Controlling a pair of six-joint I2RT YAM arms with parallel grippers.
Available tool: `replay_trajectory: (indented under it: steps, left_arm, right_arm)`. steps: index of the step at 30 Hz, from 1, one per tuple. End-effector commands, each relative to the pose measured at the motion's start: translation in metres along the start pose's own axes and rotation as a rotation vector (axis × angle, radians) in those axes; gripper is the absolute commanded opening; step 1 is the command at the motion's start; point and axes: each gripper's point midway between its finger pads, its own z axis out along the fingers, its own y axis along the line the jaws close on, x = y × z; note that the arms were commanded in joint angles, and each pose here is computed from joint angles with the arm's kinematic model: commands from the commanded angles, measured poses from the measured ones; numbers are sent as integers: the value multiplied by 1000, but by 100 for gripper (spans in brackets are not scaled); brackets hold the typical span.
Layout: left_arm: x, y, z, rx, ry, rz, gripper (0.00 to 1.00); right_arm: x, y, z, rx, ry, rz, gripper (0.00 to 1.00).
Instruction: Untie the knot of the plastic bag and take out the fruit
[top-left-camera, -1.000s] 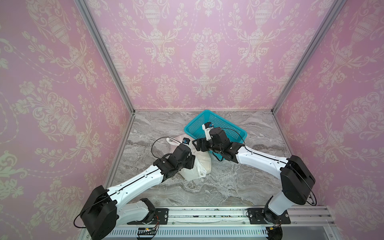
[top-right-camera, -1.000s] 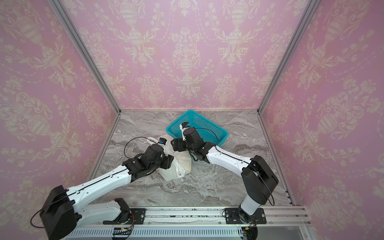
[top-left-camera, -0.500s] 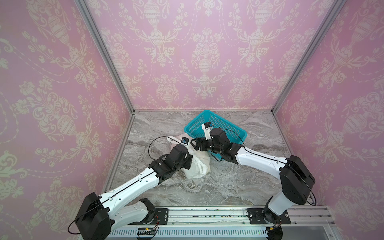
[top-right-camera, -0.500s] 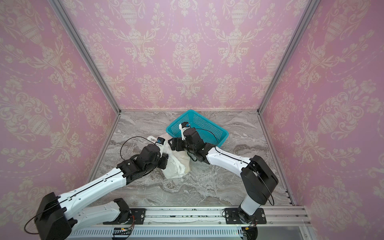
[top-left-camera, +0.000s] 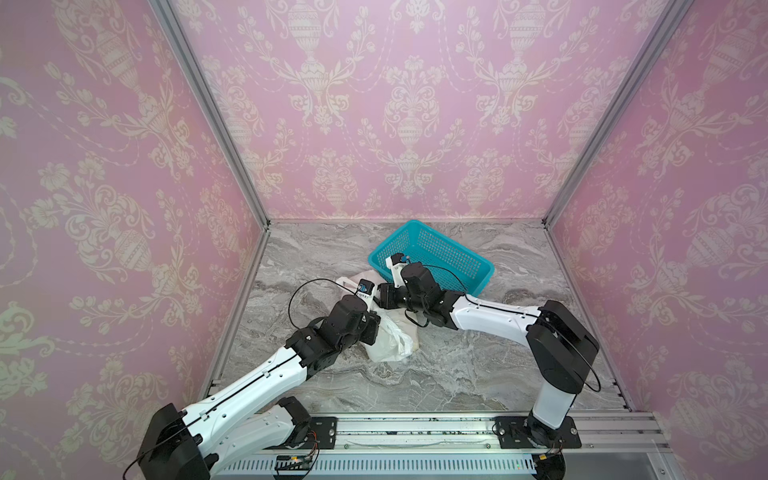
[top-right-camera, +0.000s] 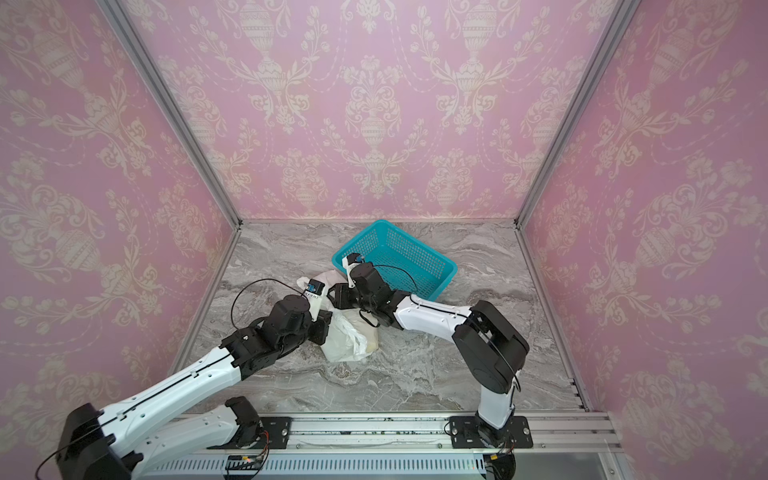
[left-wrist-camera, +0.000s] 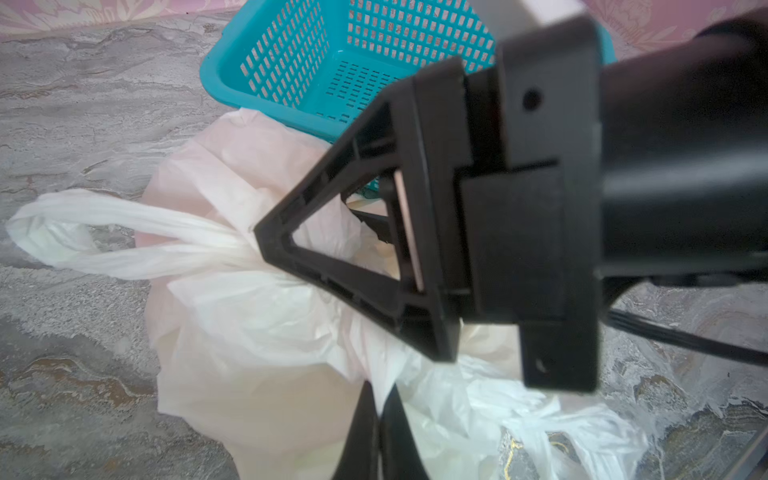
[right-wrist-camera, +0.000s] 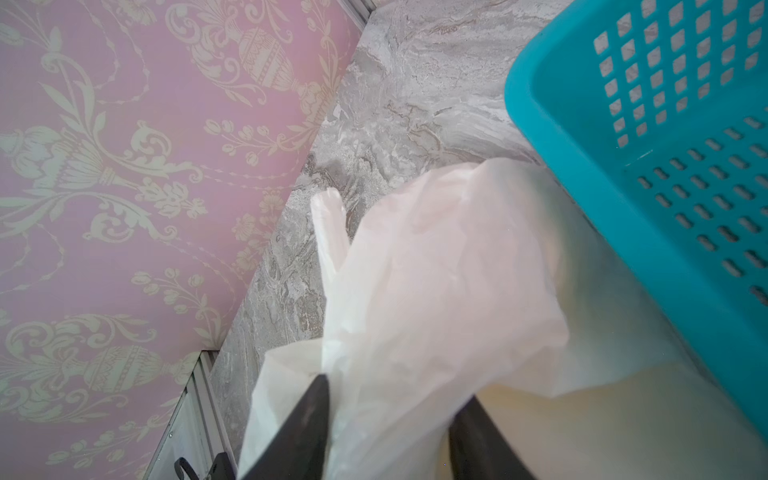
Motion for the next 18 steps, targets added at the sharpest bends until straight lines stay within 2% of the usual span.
replay_trajectory:
  steps: [1, 2, 3, 12, 18]
  left_arm:
    - [1, 1, -3, -4, -9, 33, 0]
    - [2, 2, -2, -13, -6, 34, 0]
    - [2, 5, -2, -29, -3, 33, 0]
    - [-3, 46, -14, -251, -38, 15, 0]
    - [-26, 79, -43, -362, -123, -77, 0]
  right_arm:
    - [-19, -4, -1, 43, -66, 17, 17]
    - [-21, -5, -2, 58, -77, 14, 5]
    - [-23, -8, -3, 77, -86, 12, 0]
    - [-38, -23, -40, 179, -194, -21, 0]
    - [-44, -30, -68, 211, -276, -19, 0]
